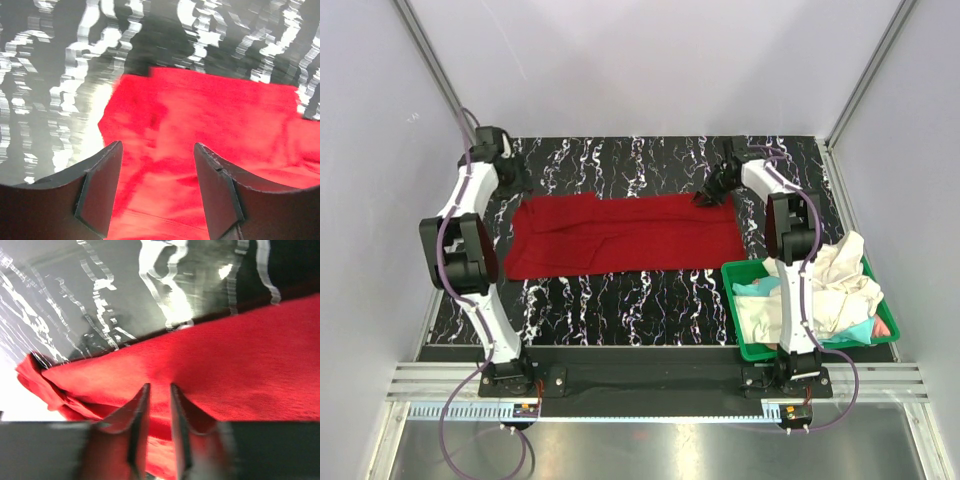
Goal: Fold and stack the t-shirts
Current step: Fold the tshirt
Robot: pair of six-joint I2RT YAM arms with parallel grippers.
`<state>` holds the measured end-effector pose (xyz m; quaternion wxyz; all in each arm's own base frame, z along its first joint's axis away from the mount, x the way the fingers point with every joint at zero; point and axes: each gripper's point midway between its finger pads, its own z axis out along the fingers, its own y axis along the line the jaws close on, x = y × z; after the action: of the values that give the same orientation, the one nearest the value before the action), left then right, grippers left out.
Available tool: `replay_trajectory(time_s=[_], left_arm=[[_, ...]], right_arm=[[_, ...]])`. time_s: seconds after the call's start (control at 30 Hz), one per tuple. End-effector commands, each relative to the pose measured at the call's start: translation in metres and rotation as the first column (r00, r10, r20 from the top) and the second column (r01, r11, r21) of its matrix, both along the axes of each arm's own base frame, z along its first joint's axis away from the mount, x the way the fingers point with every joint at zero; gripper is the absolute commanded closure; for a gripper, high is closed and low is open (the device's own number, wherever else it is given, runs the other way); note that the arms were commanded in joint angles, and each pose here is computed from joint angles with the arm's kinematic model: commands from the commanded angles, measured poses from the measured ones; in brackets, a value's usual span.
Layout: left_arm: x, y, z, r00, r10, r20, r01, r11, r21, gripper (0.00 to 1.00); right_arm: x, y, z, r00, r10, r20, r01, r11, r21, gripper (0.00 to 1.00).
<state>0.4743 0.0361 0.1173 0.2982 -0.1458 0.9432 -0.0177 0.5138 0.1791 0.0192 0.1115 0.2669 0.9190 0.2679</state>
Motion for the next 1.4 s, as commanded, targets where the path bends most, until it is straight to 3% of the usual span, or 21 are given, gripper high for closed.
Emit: replay_trajectory(time_s=[0.0, 0.03, 0.13, 0.3, 0.43, 0.5, 0.63, 0.8, 1.13, 1.37], left_arm=[[0.011, -0.020, 0.008, 0.987, -0.150, 0.055, 0.152, 0.988, -0.038, 0.36], [0.013, -0.021, 0.005, 0.985, -0.161, 0.056, 0.163, 0.985, -0.048, 0.36], [0.021, -0.016, -0.005, 0.987, -0.144, 0.064, 0.149, 0.986, -0.075, 0.36], [0.045, -0.015, -0.004, 0.978, -0.153, 0.143, 0.168, 0.981, -0.097, 0.39], [0.049, -0.010, -0.009, 0.987, -0.093, 0.134, 0.110, 0.986, -0.122, 0.52], [0.043, -0.001, -0.015, 0.994, -0.044, 0.101, 0.058, 0.990, -0.131, 0.60], [0.025, 0.007, -0.036, 0.997, 0.016, 0.069, -0.005, 0.987, -0.160, 0.60], [0.023, 0.010, -0.060, 0.999, 0.026, 0.035, -0.018, 0.979, -0.205, 0.62], [0.024, 0.025, -0.083, 0.996, 0.084, -0.020, -0.087, 0.967, -0.240, 0.62], [0.026, 0.024, -0.082, 0.997, 0.079, 0.002, -0.076, 0.967, -0.245, 0.63]], right_arm=[[0.021, 0.009, 0.046, 0.973, 0.114, 0.199, -0.101, 0.992, -0.078, 0.65], [0.025, 0.016, 0.056, 0.961, 0.137, 0.240, -0.121, 0.990, -0.079, 0.57], [0.033, 0.054, 0.088, 0.898, 0.224, 0.378, -0.225, 0.973, -0.044, 0.46], [0.045, 0.120, 0.108, 0.821, 0.249, 0.514, -0.334, 0.939, 0.079, 0.43], [0.055, 0.180, 0.129, 0.765, 0.222, 0.605, -0.410, 0.892, 0.190, 0.43], [0.055, 0.207, 0.115, 0.775, 0.209, 0.597, -0.420, 0.876, 0.239, 0.45], [0.059, 0.246, 0.122, 0.750, 0.174, 0.638, -0.438, 0.853, 0.283, 0.46], [0.051, 0.279, 0.090, 0.751, 0.176, 0.636, -0.445, 0.847, 0.292, 0.45], [0.049, 0.297, 0.036, 0.770, 0.183, 0.611, -0.412, 0.874, 0.258, 0.47], [0.037, 0.310, 0.013, 0.790, 0.201, 0.579, -0.401, 0.884, 0.241, 0.55]])
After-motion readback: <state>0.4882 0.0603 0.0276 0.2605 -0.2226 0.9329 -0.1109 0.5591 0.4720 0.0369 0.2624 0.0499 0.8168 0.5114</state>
